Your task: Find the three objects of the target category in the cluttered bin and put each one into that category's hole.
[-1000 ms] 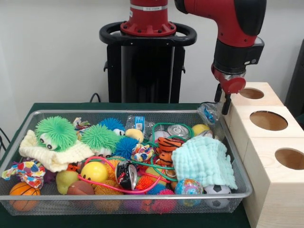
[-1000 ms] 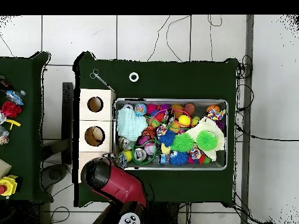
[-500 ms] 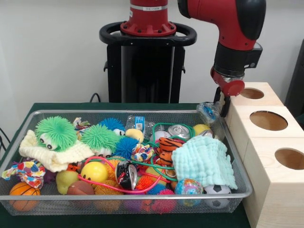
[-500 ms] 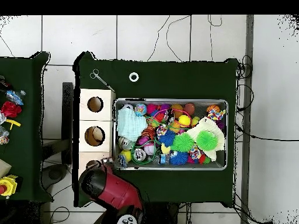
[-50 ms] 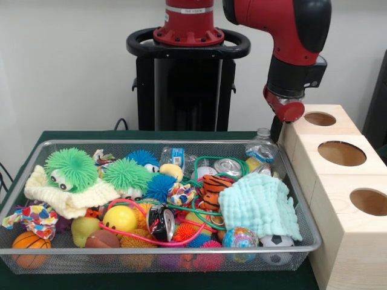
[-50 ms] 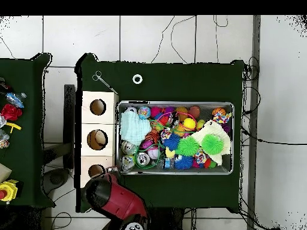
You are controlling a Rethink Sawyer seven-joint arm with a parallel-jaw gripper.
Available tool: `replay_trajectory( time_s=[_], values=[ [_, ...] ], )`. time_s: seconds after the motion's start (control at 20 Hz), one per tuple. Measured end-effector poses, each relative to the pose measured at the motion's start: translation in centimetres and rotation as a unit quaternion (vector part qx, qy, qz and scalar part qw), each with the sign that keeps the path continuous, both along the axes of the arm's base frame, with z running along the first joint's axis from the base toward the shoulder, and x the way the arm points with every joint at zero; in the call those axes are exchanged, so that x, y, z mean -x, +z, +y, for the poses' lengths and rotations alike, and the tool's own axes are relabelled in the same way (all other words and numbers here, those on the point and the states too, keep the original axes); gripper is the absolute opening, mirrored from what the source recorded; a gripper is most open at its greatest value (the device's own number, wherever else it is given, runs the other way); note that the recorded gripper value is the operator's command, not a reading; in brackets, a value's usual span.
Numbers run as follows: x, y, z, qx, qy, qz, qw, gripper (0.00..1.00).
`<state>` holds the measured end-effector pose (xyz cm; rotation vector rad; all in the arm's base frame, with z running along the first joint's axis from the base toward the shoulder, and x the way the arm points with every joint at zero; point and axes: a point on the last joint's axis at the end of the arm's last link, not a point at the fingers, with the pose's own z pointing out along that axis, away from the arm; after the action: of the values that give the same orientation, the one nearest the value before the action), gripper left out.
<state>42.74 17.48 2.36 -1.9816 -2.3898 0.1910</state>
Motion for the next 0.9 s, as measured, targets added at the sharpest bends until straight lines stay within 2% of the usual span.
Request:
replay_trajectory(
  time_s=[0.9],
  values=[
    [1.05,0.19,0.32,0.016,0.014,0.0,0.9998,0.0]
  ],
)
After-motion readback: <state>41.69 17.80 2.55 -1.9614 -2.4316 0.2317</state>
